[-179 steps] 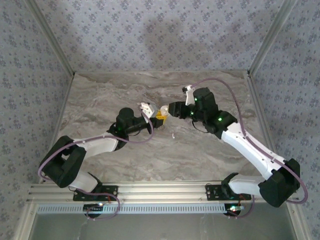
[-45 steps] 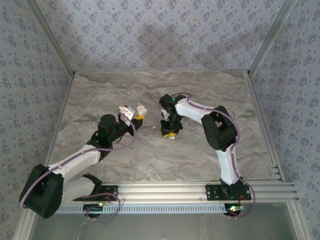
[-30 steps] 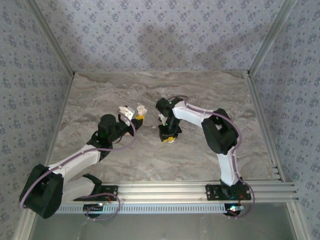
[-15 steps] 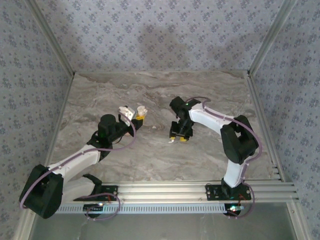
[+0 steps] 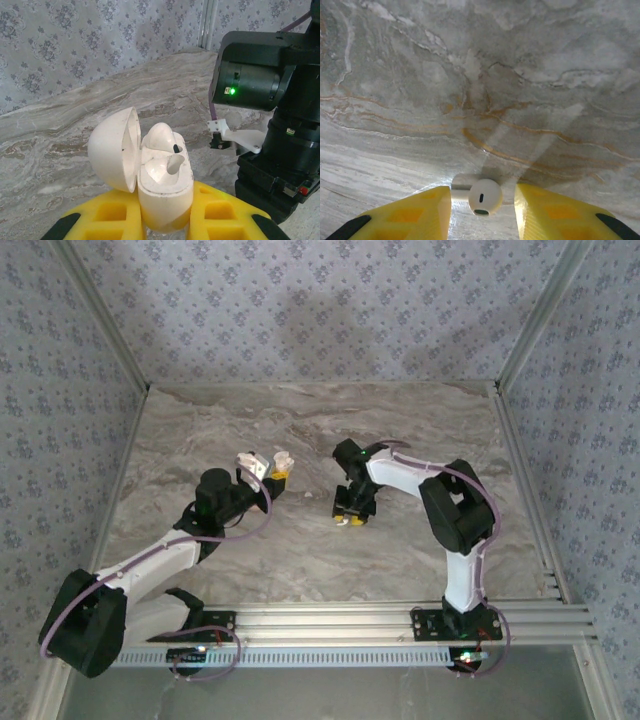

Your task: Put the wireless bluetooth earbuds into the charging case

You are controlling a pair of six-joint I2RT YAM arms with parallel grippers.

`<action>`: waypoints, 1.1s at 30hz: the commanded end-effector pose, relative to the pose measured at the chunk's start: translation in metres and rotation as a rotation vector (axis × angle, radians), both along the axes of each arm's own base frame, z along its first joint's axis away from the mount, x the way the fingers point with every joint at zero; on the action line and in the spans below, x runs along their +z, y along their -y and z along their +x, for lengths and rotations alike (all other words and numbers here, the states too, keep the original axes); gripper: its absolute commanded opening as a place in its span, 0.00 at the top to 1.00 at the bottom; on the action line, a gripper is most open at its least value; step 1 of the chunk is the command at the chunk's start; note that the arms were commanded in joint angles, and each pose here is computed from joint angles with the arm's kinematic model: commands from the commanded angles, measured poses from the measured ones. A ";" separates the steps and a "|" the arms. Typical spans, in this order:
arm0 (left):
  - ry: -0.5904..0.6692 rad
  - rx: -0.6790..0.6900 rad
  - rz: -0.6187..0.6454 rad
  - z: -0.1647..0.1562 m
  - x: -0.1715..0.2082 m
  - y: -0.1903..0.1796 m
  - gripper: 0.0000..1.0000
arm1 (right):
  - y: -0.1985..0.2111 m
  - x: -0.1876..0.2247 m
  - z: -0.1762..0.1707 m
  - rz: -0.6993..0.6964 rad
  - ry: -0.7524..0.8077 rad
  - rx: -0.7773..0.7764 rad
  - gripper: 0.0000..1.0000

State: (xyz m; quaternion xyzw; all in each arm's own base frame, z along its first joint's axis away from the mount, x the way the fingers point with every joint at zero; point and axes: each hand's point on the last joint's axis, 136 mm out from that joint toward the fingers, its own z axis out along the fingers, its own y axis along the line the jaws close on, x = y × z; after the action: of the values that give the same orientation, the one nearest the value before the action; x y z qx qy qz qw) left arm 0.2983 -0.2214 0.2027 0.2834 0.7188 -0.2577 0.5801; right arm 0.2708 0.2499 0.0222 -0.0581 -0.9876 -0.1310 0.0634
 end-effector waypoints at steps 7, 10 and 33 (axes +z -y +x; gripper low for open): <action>0.021 -0.007 -0.017 -0.001 0.009 0.000 0.86 | -0.022 0.014 0.021 0.073 0.064 0.024 0.64; 0.020 -0.007 -0.017 -0.001 0.008 -0.001 0.86 | -0.025 0.018 0.024 0.088 0.076 0.031 0.64; 0.023 -0.008 -0.015 -0.003 0.008 -0.002 0.86 | -0.002 0.011 0.001 -0.056 -0.016 -0.002 0.67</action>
State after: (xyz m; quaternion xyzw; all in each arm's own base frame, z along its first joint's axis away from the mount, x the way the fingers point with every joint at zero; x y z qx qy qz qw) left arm 0.2986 -0.2208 0.2026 0.2829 0.7193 -0.2573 0.5800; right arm 0.2766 0.2568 0.0400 -0.0553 -0.9888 -0.1266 0.0563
